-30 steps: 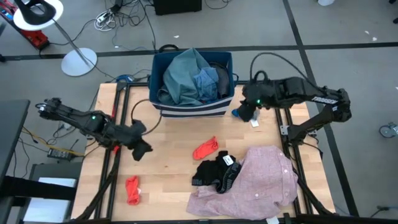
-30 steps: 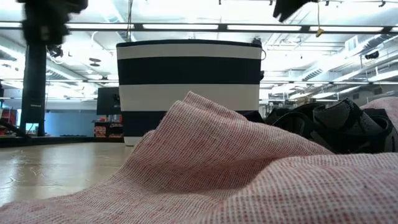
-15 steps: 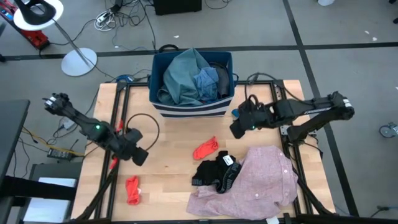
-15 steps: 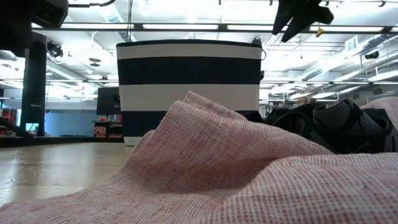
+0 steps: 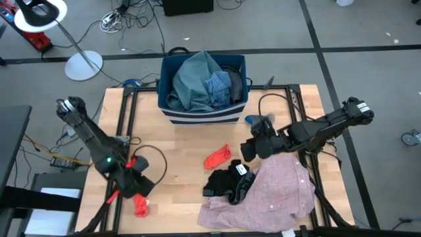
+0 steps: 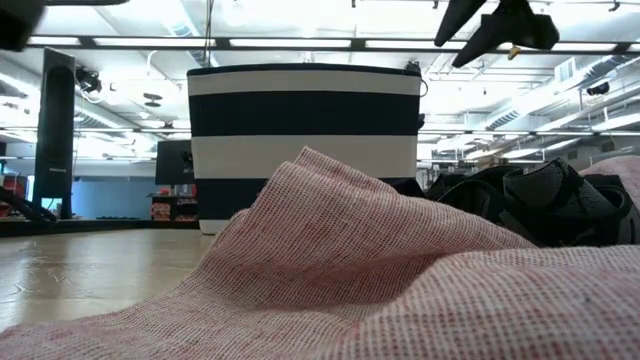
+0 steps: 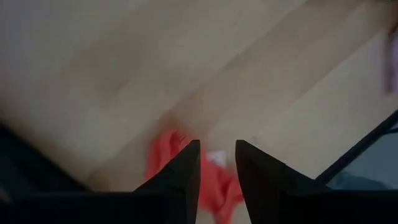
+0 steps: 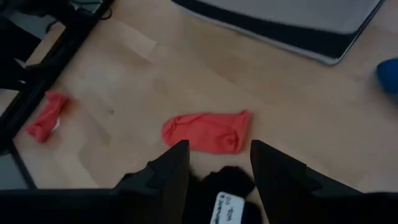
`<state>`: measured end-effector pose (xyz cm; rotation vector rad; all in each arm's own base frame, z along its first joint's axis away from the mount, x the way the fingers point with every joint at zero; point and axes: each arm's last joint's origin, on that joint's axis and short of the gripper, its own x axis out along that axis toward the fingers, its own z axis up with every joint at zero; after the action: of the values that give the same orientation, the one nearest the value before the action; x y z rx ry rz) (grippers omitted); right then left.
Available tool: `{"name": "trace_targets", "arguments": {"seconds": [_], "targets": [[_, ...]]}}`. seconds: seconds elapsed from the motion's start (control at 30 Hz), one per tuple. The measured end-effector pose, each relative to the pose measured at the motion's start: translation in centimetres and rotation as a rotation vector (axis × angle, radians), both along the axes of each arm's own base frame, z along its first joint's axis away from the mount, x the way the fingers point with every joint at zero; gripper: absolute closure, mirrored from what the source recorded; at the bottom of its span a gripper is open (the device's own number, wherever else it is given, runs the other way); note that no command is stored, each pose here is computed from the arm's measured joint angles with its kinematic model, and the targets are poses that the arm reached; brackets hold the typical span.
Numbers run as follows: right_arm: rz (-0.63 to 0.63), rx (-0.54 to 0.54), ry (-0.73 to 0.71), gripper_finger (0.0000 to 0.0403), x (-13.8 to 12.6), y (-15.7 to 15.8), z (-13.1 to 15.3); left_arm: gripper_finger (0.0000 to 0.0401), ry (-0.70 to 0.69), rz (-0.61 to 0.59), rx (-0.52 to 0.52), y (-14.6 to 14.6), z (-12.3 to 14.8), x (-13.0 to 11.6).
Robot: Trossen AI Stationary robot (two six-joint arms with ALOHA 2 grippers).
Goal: Sort clothes
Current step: Put the bottom orange sock into the blue bin
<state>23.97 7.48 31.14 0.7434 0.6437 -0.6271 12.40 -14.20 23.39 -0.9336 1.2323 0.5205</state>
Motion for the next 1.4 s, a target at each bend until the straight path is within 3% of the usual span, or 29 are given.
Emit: {"name": "trace_targets", "arguments": {"seconds": [0.23,0.53,0.9,1.0,1.13,1.4], "targets": [[0.014,0.017,-0.048,0.0232,-0.2,1.3,0.1,0.0296,0.118,-0.009,0.03,-2.2,-1.8,-1.0],[0.039,0.035,-0.083,0.0232,-0.2,2.1,0.3,0.0296,0.194,-0.069,0.14,-3.3,-3.6,-1.3],[0.048,0.043,-0.098,0.0232,-0.2,2.3,0.4,0.0296,0.2,-0.12,0.104,-3.0,-6.8,-1.6],[0.052,0.044,-0.098,0.0232,-0.2,2.4,0.4,0.0317,0.193,-0.125,0.095,-3.0,-7.1,-1.6],[0.055,0.046,-0.096,0.0234,-0.2,2.4,0.4,0.0386,0.181,-0.154,0.08,-3.1,-7.2,-1.6],[0.059,0.035,-0.082,0.0234,-0.3,2.4,0.3,0.0398,0.119,-0.151,0.025,-4.0,-6.3,-1.0]]}}
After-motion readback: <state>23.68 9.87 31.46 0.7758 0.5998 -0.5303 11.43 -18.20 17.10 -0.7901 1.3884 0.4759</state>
